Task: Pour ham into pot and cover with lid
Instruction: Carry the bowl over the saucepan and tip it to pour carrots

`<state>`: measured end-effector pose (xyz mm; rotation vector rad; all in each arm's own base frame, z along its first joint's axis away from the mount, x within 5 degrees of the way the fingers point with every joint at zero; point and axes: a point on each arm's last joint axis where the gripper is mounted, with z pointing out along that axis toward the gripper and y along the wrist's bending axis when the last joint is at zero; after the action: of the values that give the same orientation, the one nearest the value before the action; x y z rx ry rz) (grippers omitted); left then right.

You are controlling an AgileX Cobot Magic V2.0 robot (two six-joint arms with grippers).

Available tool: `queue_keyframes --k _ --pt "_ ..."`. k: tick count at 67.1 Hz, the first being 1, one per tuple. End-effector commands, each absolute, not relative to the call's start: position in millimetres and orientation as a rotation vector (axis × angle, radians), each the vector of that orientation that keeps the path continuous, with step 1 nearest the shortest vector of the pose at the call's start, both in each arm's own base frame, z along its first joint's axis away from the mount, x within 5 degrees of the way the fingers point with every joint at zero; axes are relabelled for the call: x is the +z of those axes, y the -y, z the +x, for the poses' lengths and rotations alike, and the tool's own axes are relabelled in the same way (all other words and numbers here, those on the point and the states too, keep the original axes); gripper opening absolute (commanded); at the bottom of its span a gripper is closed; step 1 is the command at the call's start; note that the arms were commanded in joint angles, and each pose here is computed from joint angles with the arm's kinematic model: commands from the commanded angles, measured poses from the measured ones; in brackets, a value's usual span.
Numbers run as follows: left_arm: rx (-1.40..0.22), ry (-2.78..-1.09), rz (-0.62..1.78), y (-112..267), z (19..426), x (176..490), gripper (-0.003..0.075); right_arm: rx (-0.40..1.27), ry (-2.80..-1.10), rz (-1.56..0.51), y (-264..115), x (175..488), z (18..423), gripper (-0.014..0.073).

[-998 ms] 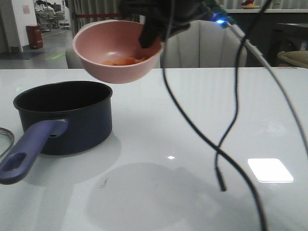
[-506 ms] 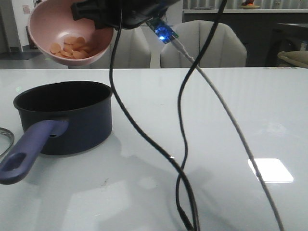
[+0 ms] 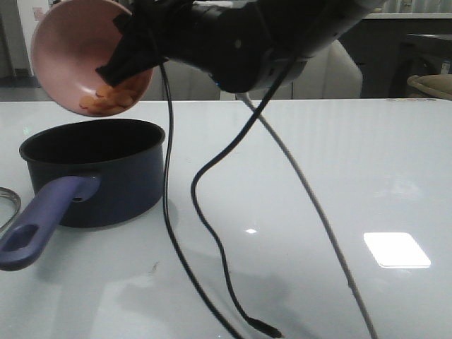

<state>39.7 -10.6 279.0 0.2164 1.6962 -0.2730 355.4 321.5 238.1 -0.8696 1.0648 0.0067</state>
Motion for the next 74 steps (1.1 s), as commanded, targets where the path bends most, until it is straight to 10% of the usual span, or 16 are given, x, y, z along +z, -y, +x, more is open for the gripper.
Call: queue_keyframes --k 1,28,49,74 --pt "-0.301 -1.6 0.21 12 40 294 0.0637 -0.214 -0.778 -0.861 -326 276 342 0.0127" --pt "-0.301 -1.6 0.21 12 40 294 0.0637 -0.512 -0.566 -0.809 -332 248 339 0.013" --pt "-0.301 -1.6 0.21 12 40 294 0.0637 0.285 -1.017 -0.348 -318 273 345 0.013" --pt "-0.301 -1.6 0.21 12 40 294 0.0637 0.478 -1.407 -0.415 -297 338 326 0.013"
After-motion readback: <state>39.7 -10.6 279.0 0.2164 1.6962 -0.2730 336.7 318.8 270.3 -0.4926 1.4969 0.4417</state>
